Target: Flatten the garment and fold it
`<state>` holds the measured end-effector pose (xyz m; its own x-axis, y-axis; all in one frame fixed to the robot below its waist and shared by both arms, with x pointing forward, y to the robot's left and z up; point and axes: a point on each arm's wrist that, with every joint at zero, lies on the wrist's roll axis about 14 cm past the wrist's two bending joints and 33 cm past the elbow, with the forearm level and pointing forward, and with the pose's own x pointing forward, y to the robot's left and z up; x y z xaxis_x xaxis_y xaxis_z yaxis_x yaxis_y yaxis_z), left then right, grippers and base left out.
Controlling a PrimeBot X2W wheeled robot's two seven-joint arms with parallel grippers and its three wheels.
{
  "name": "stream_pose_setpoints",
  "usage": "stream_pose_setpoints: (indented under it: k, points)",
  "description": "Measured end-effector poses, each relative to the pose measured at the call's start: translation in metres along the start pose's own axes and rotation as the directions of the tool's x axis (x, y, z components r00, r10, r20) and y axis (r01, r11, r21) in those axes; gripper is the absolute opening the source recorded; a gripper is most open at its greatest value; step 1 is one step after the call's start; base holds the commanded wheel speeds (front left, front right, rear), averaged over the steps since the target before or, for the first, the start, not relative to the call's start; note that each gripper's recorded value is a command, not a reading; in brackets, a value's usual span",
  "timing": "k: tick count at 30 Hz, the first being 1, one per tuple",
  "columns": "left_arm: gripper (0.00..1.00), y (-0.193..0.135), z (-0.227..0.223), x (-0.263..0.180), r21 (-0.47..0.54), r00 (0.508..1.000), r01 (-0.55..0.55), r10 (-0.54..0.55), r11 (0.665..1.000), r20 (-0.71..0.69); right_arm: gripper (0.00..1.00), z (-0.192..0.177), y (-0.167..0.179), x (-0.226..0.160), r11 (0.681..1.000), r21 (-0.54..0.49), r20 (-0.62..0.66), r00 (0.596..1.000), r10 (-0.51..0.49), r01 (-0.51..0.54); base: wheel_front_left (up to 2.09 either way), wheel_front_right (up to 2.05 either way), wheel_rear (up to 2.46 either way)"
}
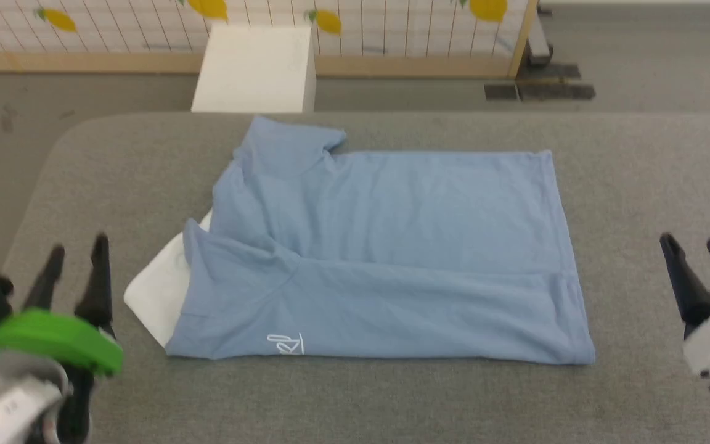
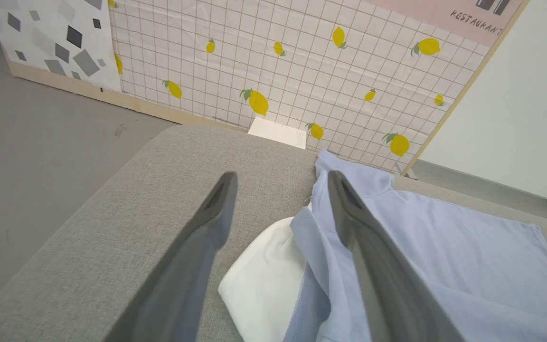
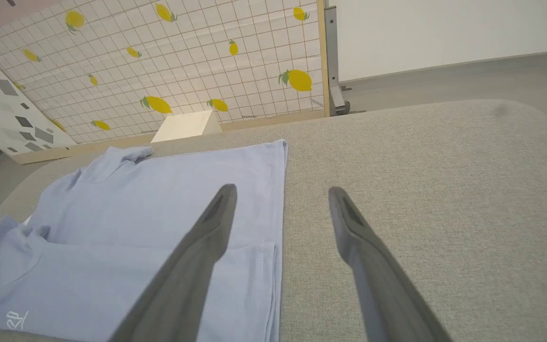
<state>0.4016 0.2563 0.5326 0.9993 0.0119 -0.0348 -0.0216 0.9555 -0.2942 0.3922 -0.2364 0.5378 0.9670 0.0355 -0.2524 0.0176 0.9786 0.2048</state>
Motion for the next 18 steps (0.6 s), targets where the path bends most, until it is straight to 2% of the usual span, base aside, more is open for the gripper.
stream_pose_setpoints:
  k: [3, 8, 18]
  points:
    - [1.00, 0.000, -0.006, -0.022, 0.034, 1.000, -0.008, 0.007, 0.999, 0.012, 1.00, -0.002, -0.003, -0.015, 1.000, 0.000, 0.077, 0.997, -0.007, 0.007, 0.00, 0.00, 0.00]
    - [1.00, -0.004, -0.016, -0.049, 0.090, 0.999, -0.002, -0.001, 0.996, 0.034, 1.00, -0.022, -0.006, -0.031, 1.000, 0.015, 0.111, 0.994, -0.016, 0.014, 0.00, 0.00, 0.00]
    - [1.00, -0.009, -0.045, -0.063, 0.097, 0.999, 0.030, -0.027, 0.995, -0.032, 1.00, -0.054, -0.007, -0.032, 0.999, 0.044, 0.054, 0.998, -0.019, 0.016, 0.00, 0.00, 0.00]
